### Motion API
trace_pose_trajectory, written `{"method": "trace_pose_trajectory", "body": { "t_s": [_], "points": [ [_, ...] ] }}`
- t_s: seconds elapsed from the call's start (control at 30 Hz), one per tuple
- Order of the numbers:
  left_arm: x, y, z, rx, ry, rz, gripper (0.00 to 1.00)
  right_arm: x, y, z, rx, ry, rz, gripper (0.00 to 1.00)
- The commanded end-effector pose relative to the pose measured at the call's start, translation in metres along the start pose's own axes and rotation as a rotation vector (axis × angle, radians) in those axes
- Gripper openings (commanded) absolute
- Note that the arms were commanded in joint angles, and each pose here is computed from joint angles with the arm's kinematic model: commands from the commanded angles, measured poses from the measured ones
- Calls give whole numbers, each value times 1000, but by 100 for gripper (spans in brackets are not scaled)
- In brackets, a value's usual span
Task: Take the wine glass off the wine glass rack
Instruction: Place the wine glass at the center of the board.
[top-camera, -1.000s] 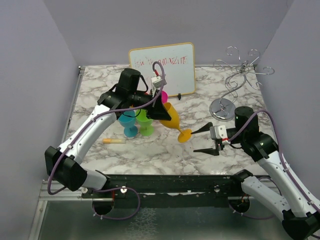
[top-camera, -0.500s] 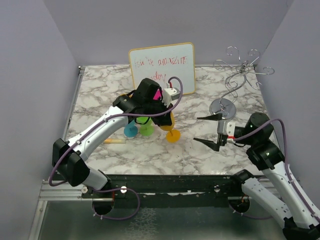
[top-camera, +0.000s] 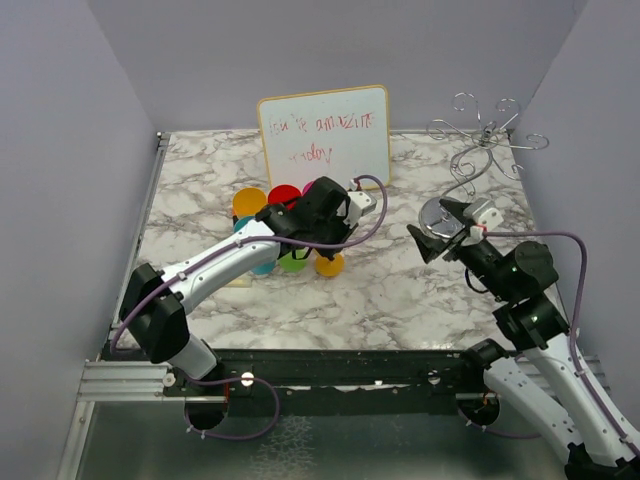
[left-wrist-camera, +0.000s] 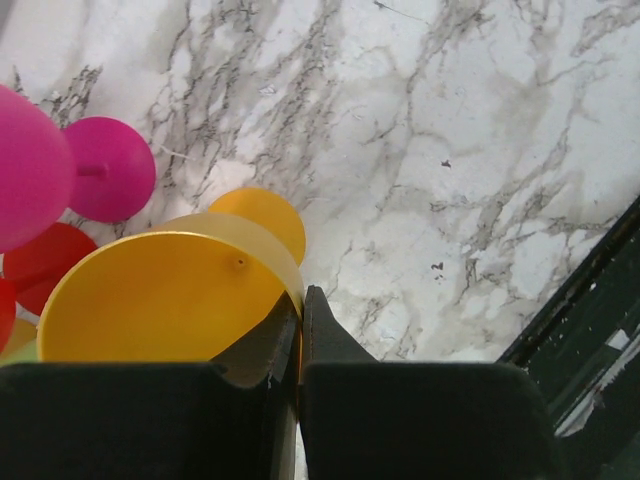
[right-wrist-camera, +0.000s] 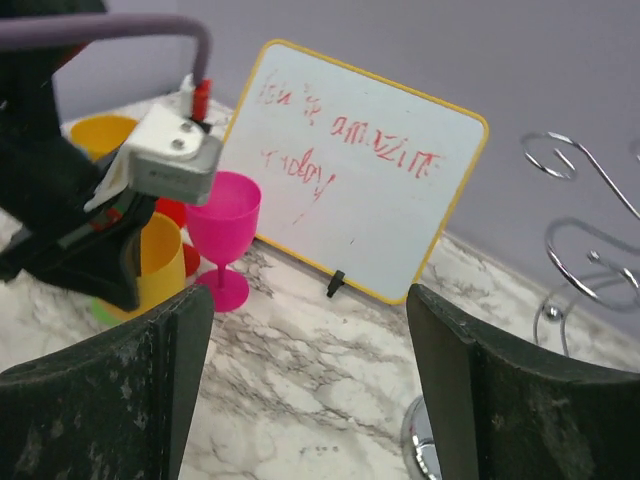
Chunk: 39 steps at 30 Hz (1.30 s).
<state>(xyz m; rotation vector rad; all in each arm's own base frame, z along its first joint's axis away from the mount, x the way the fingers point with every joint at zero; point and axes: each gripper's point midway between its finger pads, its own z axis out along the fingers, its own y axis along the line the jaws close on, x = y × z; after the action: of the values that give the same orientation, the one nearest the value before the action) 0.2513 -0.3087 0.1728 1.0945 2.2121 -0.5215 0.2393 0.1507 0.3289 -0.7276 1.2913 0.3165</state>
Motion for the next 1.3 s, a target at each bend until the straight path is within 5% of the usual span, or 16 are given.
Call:
{"method": "trace_pose_trajectory", "body": {
  "t_s": [0.0, 0.27, 0.37, 0.57, 0.67, 0.93, 1.27],
  "points": [
    [-16, 11, 7, -78, -45, -18, 0, -5, -44, -5, 324, -32, 360, 83],
    [-10, 11, 24, -63, -3, -25, 1, -3, -31, 8, 314, -87, 694, 84],
    [-13, 16, 22, -102, -12, -57, 12, 0, -30, 10, 328, -87, 773, 84],
    [-15, 16, 21, -99, -8, -49, 23, 4, -33, 8, 347, -87, 760, 85],
    [-12, 8, 21, -54, 13, -35, 19, 1, -36, 4, 365, -91, 751, 85],
    [-20, 7, 13, -49, 14, -34, 27, 9, -38, 3, 393, -70, 757, 85],
    [-51, -1, -29, -33, -110, -35, 73, 3, -24, 13, 291, -35, 761, 85]
  ]
}}
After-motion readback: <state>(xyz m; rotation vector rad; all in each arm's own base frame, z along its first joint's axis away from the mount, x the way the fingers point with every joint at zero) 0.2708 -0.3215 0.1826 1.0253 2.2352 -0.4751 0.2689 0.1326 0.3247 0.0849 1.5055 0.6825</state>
